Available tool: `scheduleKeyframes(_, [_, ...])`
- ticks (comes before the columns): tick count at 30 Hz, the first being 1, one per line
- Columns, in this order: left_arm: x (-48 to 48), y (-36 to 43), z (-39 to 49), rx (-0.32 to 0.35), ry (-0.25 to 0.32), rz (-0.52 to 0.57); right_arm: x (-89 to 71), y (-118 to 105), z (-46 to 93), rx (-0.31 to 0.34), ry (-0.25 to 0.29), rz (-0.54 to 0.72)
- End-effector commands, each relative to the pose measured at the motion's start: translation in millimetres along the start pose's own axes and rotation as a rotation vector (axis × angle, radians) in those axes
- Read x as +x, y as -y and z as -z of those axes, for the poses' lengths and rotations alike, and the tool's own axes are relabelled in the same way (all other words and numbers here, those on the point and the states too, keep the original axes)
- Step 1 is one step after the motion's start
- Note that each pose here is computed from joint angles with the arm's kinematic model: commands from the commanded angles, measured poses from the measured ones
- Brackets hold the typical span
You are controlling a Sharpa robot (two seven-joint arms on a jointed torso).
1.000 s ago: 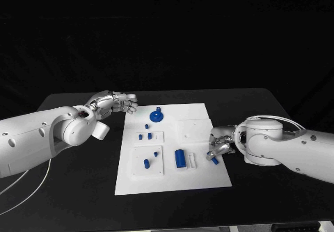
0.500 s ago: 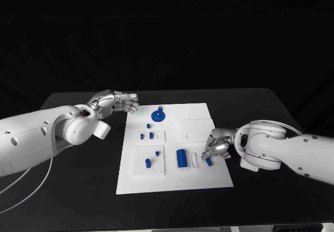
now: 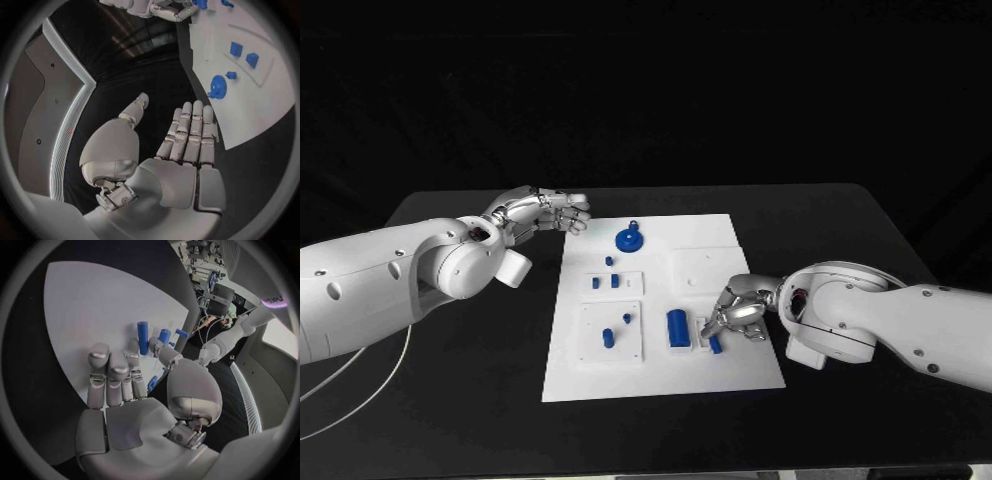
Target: Assemble the parts on the task board
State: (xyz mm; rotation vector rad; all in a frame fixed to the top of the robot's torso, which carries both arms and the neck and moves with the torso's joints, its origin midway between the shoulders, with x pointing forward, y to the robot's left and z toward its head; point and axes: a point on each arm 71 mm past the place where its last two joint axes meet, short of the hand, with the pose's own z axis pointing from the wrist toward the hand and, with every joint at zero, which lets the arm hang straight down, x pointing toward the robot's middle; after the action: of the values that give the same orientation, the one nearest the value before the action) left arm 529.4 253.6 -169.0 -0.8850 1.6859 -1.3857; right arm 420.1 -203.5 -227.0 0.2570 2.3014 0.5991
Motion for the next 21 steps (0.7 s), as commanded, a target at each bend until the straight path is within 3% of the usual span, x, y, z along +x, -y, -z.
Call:
scheduleKeyframes(1, [2.1,1.4,-0.5,0.010,-0.018,0.001,6.4,-0.3,-1.2,-0.008,-0.030,-0.038])
scheduleKeyframes(21, [2.6,1.2,-0.5,0.006,-0.022,0.001,7.1,-8.2,-4.2,-0.023,-0.018,-0.016])
